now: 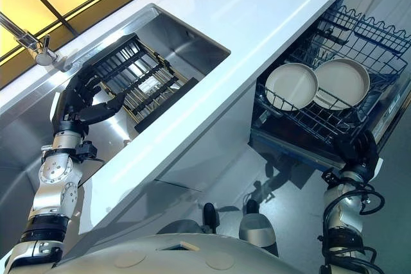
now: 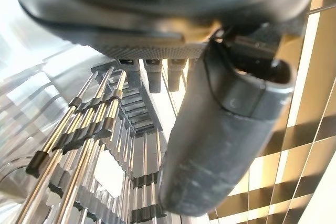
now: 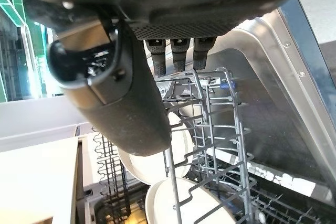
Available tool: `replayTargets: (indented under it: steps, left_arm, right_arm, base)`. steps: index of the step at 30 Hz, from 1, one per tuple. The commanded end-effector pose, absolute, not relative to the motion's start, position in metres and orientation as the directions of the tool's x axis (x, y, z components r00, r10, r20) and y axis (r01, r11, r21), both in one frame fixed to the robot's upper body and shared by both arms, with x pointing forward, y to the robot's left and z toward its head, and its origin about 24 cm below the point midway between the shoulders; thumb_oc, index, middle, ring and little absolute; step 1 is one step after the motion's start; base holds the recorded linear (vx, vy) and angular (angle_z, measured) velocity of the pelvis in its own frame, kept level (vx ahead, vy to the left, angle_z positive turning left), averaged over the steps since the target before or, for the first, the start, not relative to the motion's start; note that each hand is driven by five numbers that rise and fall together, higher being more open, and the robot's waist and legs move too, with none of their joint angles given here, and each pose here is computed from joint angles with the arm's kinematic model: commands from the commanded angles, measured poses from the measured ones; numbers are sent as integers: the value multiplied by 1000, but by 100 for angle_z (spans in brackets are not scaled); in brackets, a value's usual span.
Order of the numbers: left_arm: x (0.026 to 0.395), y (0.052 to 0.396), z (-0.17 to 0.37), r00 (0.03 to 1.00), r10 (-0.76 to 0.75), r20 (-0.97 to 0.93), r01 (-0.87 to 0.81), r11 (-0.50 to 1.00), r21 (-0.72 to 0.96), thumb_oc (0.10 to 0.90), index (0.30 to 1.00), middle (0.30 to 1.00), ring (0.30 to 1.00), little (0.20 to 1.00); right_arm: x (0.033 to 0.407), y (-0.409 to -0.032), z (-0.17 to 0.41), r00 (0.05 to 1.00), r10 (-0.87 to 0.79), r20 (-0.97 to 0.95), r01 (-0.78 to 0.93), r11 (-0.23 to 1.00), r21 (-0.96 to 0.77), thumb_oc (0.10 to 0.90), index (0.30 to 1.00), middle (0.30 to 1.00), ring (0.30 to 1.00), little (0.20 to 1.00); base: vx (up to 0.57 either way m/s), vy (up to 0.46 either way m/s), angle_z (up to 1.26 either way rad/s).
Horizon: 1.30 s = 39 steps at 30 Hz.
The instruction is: Pick up plates and place into dishwasher.
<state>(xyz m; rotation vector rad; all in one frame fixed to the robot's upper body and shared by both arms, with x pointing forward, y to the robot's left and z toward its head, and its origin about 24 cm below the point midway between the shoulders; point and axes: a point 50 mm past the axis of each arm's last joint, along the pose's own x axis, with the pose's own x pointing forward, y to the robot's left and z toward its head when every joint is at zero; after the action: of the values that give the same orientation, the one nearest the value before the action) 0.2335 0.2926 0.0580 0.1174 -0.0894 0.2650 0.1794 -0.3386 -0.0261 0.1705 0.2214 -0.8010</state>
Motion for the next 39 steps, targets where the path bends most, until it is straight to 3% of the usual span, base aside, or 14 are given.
replayTargets:
  steps: [1, 9, 19, 29, 39]
  left_arm:
    - [245, 306, 95, 915, 293, 276, -327, 941, 84, 800, 900, 900, 900, 900]
    - [246, 304, 92, 923, 272, 272, -307, 947, 93, 800, 900, 900, 900, 900]
    - [251, 283, 80, 936, 249, 249, -273, 959, 69, 800, 900, 900, 900, 900]
    - [253, 272, 62, 942, 277, 190, -291, 955, 52, 800, 900, 900, 900, 900]
    - [257, 274, 61, 955, 258, 148, -267, 963, 42, 800, 900, 900, 900, 900]
  right_arm:
    - [214, -317, 2, 893, -437, -107, 445, 894, 62, 800, 900, 900, 900, 900]
    - [221, -289, -6, 986, -111, -126, 139, 959, 247, 800, 900, 900, 900, 900]
    - [255, -255, 22, 999, 11, 43, -25, 947, 320, 800, 900, 900, 900, 900]
    - [294, -218, 69, 959, 14, 284, -157, 857, 491, 800, 900, 900, 900, 900]
    - [328, -189, 147, 847, -134, 515, -272, 722, 636, 800, 900, 900, 900, 900]
  base:
    - [0, 0, 0]
    - [0, -4, 0]
    - [36, 34, 3]
    - [85, 87, 13]
    - [86, 59, 18]
